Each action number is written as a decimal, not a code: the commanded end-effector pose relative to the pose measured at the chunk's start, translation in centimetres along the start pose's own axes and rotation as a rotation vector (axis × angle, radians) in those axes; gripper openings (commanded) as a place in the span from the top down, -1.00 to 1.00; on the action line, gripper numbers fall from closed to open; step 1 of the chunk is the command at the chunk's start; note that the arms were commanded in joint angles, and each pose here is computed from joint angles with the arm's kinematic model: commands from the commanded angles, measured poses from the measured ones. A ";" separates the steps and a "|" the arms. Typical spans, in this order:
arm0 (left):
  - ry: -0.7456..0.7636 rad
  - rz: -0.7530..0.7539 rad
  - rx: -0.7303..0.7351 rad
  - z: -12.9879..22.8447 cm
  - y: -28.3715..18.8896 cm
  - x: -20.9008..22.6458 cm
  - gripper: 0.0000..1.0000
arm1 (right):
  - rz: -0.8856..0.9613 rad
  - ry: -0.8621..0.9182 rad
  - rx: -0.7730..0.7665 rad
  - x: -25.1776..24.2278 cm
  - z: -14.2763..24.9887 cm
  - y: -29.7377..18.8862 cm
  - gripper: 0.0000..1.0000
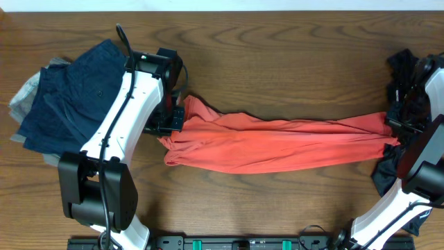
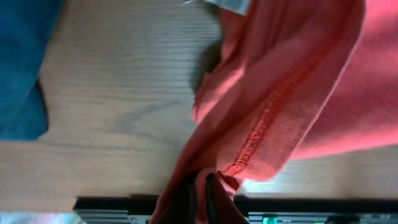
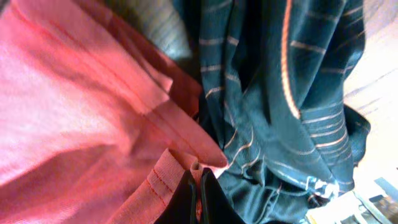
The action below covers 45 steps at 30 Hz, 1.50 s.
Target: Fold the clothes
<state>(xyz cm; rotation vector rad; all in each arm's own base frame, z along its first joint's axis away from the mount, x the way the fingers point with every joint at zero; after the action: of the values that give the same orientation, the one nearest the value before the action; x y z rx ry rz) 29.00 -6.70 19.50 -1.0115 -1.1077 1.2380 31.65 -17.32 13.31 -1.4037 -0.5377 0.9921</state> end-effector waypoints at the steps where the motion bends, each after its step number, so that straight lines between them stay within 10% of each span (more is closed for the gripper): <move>1: -0.121 -0.054 0.005 0.5 -0.1 0.8 0.88 | 0.005 0.044 -0.018 -0.6 -0.4 0.2 0.97; 13: -0.105 -0.055 0.165 3.1 -0.3 0.9 0.88 | -0.102 -0.002 -0.070 0.6 -1.4 0.1 0.95; 18: -0.100 -0.052 0.151 2.9 -0.3 0.8 0.88 | -0.099 -0.007 -0.045 0.5 -0.9 0.1 0.49; 45: 0.381 0.071 -0.364 -1.7 0.4 -13.7 0.80 | -0.153 -0.040 -0.024 1.3 -0.5 1.1 0.40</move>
<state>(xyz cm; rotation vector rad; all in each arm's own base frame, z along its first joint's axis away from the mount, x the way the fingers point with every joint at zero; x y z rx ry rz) 30.83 -19.52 19.14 -1.5251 -1.0661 0.8901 32.48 -16.72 11.98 -1.3606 -0.6615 0.8961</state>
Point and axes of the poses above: each gripper's point midway between its finger pads, its own y axis out along the fingers, its own x axis along the line the jaws close on, z = x × y, the point moved 8 cm from there along -y, back along the fingers, and after that the axes turned 4 degrees about -y, right-handed, at the moved point
